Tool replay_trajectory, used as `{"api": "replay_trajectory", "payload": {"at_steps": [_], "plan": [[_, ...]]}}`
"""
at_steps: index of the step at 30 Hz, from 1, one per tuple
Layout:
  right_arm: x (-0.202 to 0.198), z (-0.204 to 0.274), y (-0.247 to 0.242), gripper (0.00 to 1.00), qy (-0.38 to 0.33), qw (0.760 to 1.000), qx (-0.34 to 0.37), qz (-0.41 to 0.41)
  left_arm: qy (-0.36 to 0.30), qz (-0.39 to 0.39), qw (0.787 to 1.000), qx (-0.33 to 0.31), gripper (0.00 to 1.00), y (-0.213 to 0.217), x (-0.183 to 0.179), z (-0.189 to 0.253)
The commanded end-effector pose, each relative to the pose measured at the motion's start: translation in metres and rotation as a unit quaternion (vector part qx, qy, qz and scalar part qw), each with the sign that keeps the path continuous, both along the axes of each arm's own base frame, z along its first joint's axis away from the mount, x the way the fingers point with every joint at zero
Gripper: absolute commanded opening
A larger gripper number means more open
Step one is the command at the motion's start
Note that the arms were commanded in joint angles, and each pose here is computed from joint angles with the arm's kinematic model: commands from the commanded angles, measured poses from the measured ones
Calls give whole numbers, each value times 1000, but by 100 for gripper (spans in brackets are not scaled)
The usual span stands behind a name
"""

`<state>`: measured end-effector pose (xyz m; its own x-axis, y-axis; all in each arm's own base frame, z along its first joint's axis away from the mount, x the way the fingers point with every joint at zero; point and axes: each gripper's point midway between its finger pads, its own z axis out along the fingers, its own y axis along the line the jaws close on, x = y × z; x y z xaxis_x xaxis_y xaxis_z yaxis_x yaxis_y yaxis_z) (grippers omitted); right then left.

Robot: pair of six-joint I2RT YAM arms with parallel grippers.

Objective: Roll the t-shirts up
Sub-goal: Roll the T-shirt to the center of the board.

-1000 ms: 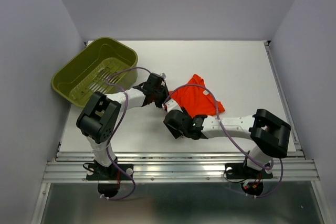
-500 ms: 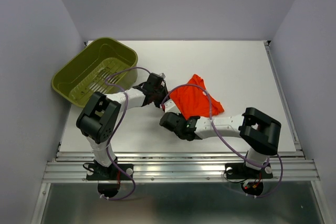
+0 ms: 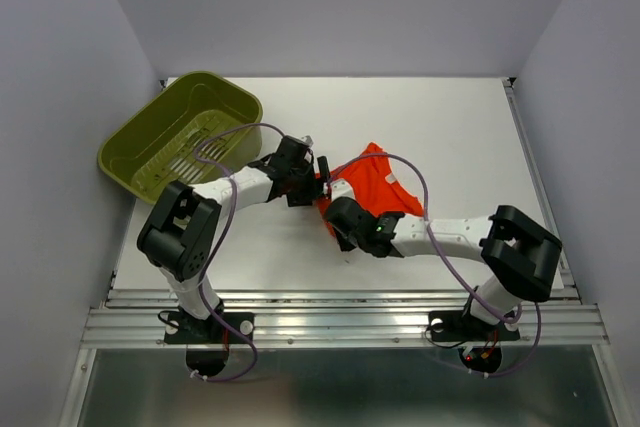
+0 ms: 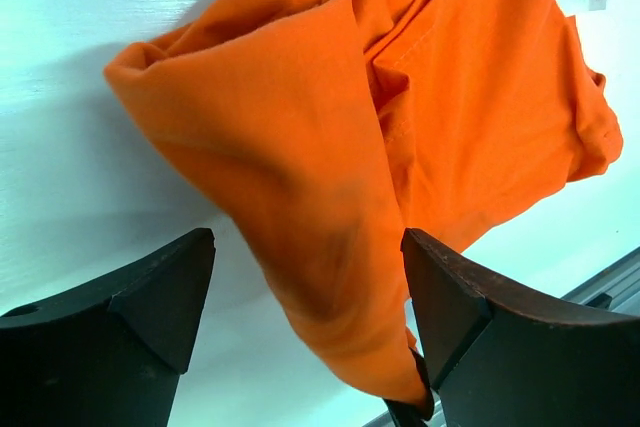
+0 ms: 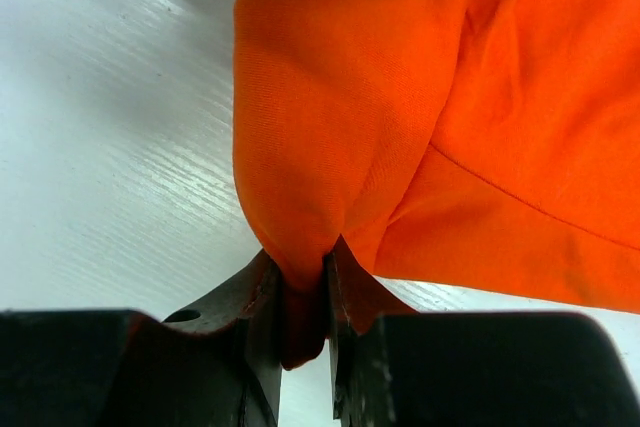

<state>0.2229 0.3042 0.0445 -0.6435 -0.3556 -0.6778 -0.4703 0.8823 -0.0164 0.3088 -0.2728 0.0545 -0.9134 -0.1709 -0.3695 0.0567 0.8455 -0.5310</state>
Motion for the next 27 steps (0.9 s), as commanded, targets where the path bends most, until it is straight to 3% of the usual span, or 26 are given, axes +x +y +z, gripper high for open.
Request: {"api": "replay_trajectory", "payload": {"at_steps": [1,16,27], "plan": [[6,24,18,1,21,995,102,0,-54,-2,998,-10,87,-1,14,45],[15,39,2,1,122,949,290,-21,-103,7,995,-16,87,11,28,95],[8,43,-8,1,198,887,413,-53,-98,-13,994,-35,86,2,26,92]]}}
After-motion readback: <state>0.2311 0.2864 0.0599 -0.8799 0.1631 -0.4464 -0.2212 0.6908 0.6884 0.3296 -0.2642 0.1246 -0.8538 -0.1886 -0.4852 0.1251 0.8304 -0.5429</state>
